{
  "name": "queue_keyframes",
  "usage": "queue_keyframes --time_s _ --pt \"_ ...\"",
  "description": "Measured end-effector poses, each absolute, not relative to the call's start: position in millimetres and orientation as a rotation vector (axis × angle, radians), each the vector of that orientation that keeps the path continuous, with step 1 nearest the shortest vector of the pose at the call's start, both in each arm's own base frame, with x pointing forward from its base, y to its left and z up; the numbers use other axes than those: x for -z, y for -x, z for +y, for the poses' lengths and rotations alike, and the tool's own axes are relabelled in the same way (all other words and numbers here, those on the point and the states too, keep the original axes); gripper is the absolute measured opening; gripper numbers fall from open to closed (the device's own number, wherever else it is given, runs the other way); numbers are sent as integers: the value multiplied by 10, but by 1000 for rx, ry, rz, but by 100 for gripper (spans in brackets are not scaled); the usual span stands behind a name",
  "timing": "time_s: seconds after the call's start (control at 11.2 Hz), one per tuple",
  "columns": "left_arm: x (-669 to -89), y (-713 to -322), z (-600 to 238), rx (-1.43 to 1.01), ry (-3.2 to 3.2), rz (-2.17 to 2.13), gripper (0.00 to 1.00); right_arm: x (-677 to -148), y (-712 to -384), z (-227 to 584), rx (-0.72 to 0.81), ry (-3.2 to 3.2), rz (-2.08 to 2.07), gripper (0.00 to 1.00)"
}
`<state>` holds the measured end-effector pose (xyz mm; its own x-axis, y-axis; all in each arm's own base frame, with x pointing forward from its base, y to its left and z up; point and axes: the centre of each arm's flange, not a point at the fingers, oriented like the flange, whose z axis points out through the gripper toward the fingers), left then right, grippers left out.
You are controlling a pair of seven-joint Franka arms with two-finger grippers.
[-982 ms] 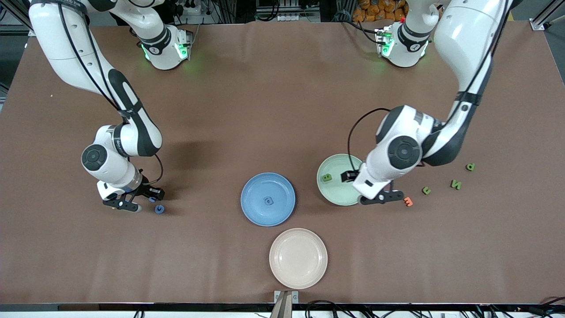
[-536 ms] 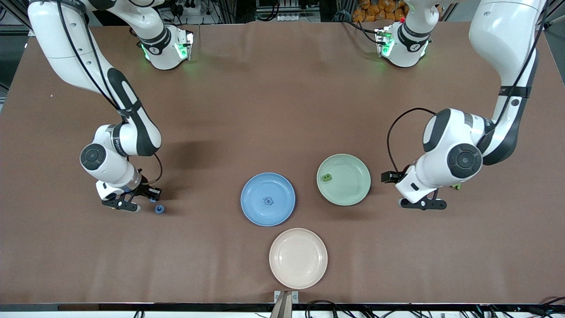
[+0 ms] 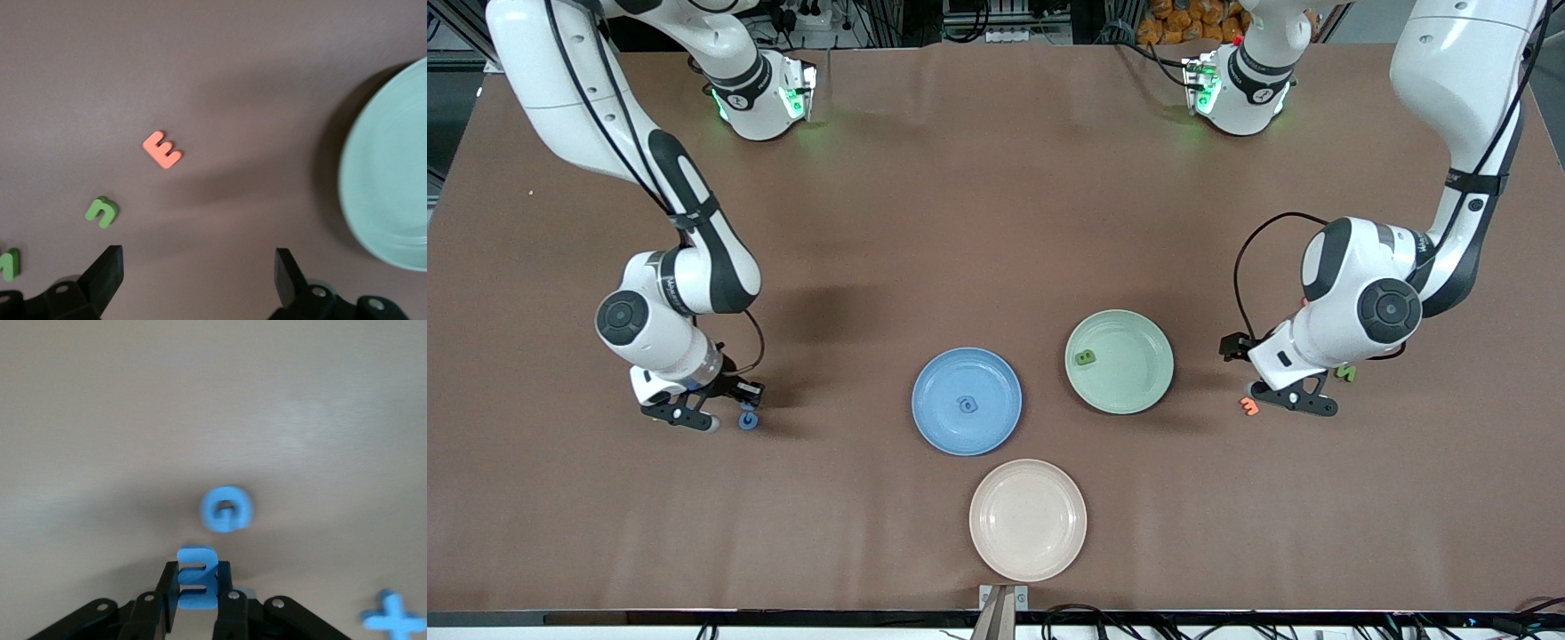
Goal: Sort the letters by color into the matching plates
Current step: 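Move the right gripper's E onto the blue plate while the left gripper reaches n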
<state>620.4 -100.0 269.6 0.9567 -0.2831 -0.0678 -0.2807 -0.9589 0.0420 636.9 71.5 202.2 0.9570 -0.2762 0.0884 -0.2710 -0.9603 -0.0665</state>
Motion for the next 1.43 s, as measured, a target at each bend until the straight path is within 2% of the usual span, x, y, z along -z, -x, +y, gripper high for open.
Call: queue_keyframes --time_s 0.45,0.89,1.43 --pt "-2298 -6053 -320 17 -3046 -688 100 -2404 -6359 2080 175 2932 485 27" --pt "-2086 -5903 -171 7 -3014 -827 100 -2622 -6273 3116 220 2872 446 27" --pt "-1973 -5976 54 -102 -2953 -1102 100 -2453 -6108 4070 224 2848 311 30"
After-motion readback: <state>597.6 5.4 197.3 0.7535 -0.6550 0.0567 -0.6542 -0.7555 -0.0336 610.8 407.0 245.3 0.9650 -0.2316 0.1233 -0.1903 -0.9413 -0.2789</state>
